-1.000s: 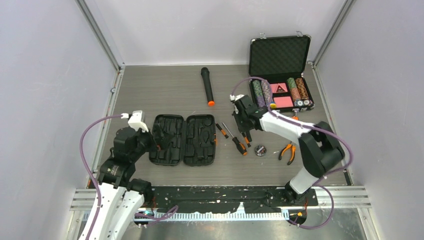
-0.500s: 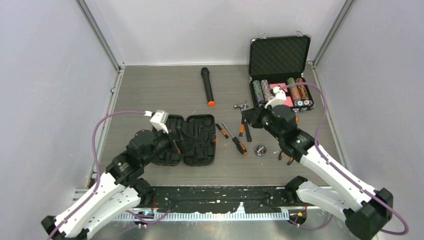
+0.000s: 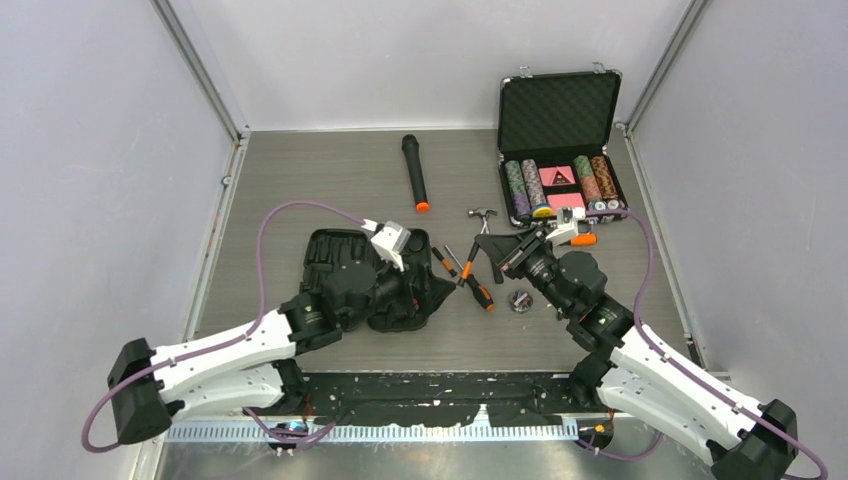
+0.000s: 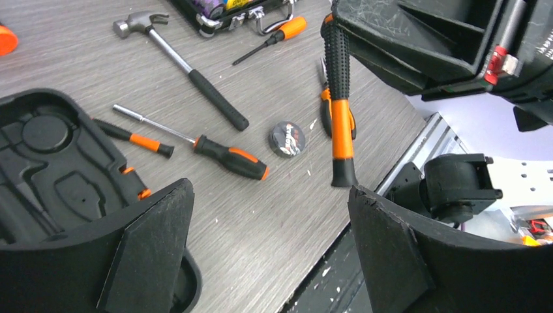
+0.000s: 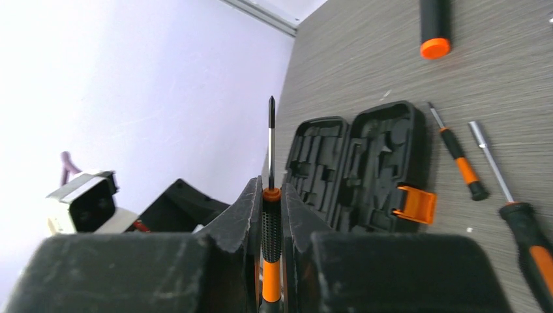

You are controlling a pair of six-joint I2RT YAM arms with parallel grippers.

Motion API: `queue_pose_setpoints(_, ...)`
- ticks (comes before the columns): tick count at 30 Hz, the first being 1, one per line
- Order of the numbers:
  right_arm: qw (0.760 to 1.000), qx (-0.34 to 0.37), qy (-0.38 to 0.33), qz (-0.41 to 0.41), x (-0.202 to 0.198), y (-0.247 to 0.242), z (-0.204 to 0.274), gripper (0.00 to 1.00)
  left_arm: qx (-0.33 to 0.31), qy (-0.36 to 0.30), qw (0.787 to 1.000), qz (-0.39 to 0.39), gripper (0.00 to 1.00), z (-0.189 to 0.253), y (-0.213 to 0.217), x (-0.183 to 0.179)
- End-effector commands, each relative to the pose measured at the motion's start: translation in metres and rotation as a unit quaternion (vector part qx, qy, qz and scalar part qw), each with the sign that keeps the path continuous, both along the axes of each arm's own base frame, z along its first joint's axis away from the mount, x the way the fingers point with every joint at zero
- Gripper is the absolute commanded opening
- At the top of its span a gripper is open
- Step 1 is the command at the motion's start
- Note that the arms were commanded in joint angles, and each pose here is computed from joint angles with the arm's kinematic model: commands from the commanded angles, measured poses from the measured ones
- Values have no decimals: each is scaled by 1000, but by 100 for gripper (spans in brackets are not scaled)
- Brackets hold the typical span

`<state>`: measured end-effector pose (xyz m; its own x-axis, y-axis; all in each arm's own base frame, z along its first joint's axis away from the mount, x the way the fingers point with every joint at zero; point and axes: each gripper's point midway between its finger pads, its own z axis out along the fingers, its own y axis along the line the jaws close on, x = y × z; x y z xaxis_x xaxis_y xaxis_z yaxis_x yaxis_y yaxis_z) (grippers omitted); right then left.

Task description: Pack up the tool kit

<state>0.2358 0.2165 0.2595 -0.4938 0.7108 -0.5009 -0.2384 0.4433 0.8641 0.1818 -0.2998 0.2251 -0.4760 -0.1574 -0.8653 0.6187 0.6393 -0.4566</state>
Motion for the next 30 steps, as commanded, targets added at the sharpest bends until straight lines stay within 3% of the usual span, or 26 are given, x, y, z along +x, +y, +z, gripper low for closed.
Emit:
queue_pose_setpoints(1, 997, 73, -32, -9, -2, 3, 37, 5, -73, -67, 995, 14, 87, 55, -21, 15)
queue_pose_setpoints(9, 997, 69, -30, -13, -3, 7, 32, 5, -77, -65, 995, -21, 77, 52, -43, 7)
queue_pose_setpoints(12, 997, 67, -31, -11, -3, 9, 32, 6, -74, -62, 995, -24, 67, 48, -46, 7)
queue_pose_setpoints(15, 997, 66, -31, -10, -4, 9, 31, 5, -67, -62, 996, -22, 48, 45, -46, 8)
queue_pose_setpoints(16, 997, 65, -31, -9, -4, 9, 31, 5, -63, -65, 996, -23, 37, 43, -45, 8)
queue_pose_setpoints(18, 997, 62, -34, -6, -5, 10, 31, 7, -40, -71, 996, -22, 4, 41, -41, 8)
queue_pose_setpoints(21, 998, 43, -42, 3, -7, 11, 34, 23, 3, -86, 996, -19, 0, 36, -22, 11)
queue_pose_setpoints(22, 998, 31, -56, 5, -8, 10, 39, 35, 17, -89, 996, -24, 0, 35, -15, 12)
queue_pose_setpoints(26, 994, -68, -90, 0, -11, -4, 43, 60, 95, -87, 991, -33, 0, 24, 28, 15)
queue_pose_setpoints(28, 983, -135, -126, 21, -16, -9, 47, 69, 133, -96, 985, -45, 0, 23, 48, 11)
queue_pose_setpoints(29, 968, -195, -156, 39, -19, -12, 44, 72, 151, -106, 981, -53, 0, 25, 56, 7)
queue_pose_setpoints(30, 955, -211, -192, 77, -29, -5, 58, 77, 179, -120, 974, -65, 0, 24, 65, 4)
